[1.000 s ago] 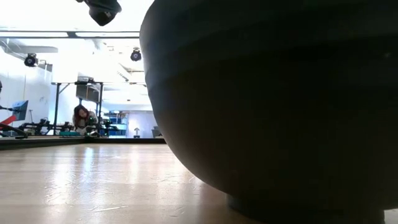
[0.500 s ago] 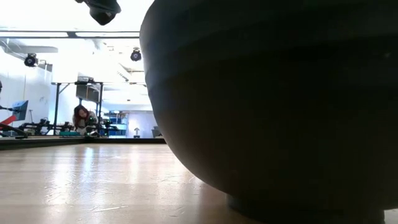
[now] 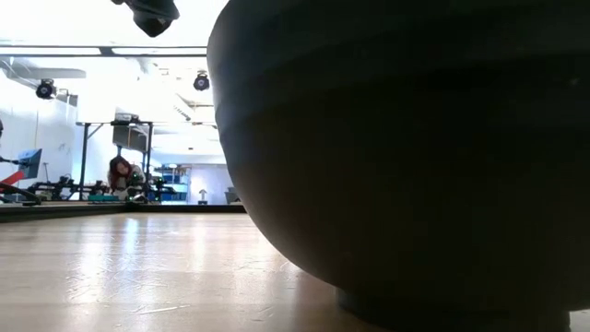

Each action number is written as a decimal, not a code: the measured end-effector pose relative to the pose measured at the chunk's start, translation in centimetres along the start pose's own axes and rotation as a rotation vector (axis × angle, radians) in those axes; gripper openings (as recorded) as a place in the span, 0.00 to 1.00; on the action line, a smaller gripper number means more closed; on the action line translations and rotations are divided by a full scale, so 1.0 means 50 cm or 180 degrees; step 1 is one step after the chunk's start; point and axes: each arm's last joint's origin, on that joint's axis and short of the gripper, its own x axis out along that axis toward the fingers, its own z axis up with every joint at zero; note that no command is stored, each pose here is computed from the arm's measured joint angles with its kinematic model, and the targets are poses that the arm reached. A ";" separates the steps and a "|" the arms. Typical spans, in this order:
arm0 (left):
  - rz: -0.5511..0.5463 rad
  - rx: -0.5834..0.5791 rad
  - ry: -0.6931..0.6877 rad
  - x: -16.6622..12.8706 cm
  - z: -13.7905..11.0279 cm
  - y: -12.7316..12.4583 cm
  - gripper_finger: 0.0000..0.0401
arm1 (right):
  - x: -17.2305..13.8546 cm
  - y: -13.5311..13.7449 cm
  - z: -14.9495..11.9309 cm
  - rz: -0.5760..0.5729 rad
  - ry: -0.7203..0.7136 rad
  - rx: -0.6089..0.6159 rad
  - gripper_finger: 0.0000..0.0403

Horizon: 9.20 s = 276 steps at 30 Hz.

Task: Nest bowls inside each other
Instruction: Stack the black bowl on top of the black bowl, then stack the white bowl on top of the black bowl

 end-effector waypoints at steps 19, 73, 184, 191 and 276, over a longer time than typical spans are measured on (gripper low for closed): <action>-0.0057 -0.0026 -0.0005 0.000 0.000 -0.001 0.02 | 0.006 0.004 0.002 0.0254 -0.0078 0.0182 0.02; -0.2988 -0.2233 0.1266 0.208 -0.075 -0.223 0.20 | -0.108 -0.010 -0.311 -0.1197 -0.3187 0.1801 0.02; 0.0246 -0.2483 0.1928 0.441 0.286 0.003 0.00 | -0.112 -0.020 -0.494 -0.0452 -0.3227 0.1662 0.02; 0.0304 -0.2457 0.2054 0.472 0.268 0.004 0.00 | -0.110 -0.019 -0.492 -0.0446 -0.3212 0.1679 0.02; -0.0443 -0.1864 0.2291 0.448 0.270 -0.067 0.01 | -0.078 -0.004 -0.468 0.0001 -0.2943 0.1929 0.02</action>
